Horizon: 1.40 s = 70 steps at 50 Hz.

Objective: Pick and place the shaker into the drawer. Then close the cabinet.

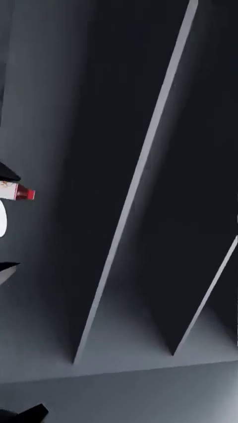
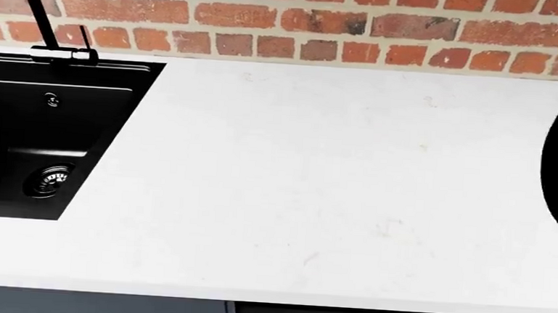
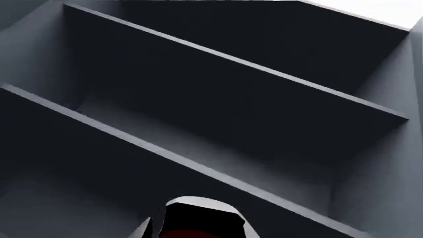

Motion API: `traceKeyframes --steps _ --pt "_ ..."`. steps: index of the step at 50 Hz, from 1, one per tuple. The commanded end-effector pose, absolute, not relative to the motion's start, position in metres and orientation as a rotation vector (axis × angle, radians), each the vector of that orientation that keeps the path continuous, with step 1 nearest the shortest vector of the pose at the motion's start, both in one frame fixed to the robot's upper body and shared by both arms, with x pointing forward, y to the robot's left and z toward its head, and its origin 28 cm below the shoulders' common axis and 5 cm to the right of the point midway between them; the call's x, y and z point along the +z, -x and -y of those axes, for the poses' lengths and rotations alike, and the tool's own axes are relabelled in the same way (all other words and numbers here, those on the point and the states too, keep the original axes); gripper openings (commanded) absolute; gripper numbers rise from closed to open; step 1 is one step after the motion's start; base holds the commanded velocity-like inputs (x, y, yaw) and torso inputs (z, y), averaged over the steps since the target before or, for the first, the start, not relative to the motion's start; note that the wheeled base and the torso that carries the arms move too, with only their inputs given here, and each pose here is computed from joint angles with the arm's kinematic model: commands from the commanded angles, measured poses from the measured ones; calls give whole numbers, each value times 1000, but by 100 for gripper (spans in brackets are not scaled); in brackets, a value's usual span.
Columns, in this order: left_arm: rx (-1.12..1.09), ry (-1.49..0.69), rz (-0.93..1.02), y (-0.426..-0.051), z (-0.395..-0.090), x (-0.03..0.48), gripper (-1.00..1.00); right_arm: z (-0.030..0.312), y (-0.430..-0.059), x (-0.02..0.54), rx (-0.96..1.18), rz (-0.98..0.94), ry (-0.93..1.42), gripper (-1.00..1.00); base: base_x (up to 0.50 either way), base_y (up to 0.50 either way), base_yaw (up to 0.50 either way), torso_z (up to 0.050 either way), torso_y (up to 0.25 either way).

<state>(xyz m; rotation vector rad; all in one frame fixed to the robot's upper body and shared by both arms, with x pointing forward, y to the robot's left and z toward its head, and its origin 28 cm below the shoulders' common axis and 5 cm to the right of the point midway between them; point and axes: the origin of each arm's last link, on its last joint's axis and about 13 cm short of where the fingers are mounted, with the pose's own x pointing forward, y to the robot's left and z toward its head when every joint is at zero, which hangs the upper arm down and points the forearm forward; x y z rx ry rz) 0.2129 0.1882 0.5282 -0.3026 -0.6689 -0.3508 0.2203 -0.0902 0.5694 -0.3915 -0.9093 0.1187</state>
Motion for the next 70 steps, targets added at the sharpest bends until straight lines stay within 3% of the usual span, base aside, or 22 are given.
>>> traceKeyframes --steps 1,6,28,34,40,42,70 --pt "-306 281 481 -232 -183 415 -100 93 -248 459 119 694 307 -100 0 0 0 0 0" --pt "-299 280 430 -228 -183 375 -100 96 -247 421 105 649 285 -100 0 0 0 0 0" --pt "-241 290 365 -175 -215 287 -100 100 -197 314 116 549 205 -100 0 0 0 0 0" --pt "-207 277 326 -171 -222 260 -100 107 -196 306 118 511 191 -100 0 0 0 0 0" --pt "-198 273 300 -168 -222 242 -100 112 -200 275 27 466 190 -100 0 0 0 0 0" --pt "-193 273 290 -168 -223 236 -100 103 -204 266 121 458 181 -100 0 0 0 0 0" --pt "-99 271 254 -144 -248 203 -100 98 -195 224 146 401 139 -100 -10 70 0 0 0"
